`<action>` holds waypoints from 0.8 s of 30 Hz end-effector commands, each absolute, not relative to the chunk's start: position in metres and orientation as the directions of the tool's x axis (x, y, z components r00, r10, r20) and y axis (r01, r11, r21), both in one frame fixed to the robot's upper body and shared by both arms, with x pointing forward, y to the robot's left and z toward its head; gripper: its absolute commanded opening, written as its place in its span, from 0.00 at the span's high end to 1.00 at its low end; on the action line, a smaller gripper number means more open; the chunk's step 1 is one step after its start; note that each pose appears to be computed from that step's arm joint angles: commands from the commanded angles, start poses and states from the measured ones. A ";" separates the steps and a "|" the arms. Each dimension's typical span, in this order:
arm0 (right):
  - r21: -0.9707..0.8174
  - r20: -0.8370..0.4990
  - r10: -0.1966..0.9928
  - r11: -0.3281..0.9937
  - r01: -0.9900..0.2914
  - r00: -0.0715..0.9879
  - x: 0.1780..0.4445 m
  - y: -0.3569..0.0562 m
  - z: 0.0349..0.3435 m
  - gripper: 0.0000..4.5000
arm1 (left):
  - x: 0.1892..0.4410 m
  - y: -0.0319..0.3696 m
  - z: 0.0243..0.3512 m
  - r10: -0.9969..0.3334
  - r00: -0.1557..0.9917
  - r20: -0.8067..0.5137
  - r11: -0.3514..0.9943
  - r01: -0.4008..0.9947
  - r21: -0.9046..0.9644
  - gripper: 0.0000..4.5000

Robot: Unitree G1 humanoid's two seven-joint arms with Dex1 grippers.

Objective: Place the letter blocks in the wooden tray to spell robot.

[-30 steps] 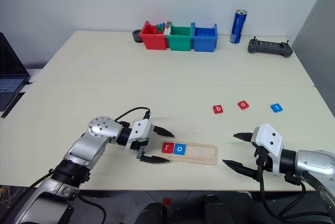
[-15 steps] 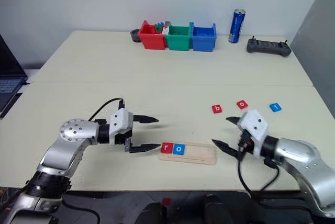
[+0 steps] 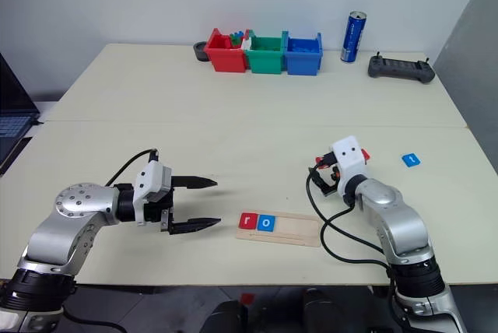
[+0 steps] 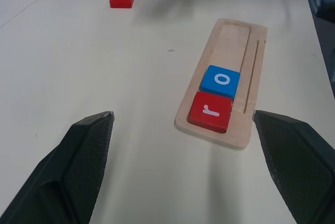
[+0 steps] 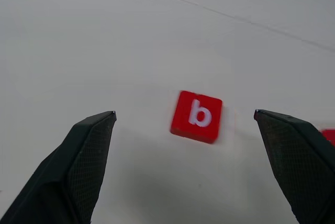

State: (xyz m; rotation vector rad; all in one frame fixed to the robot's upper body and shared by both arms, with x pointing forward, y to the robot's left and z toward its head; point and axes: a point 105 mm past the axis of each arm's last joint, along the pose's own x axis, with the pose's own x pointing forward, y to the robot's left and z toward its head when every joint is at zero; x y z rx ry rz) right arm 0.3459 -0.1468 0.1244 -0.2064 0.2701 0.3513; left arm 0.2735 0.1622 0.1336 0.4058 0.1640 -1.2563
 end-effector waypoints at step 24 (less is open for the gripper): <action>-0.140 -0.261 -0.004 0.990 -0.033 0.965 0.300 -0.201 0.157 0.00 | 0.269 0.143 0.136 -0.893 0.329 -0.306 0.247 0.928 0.279 0.00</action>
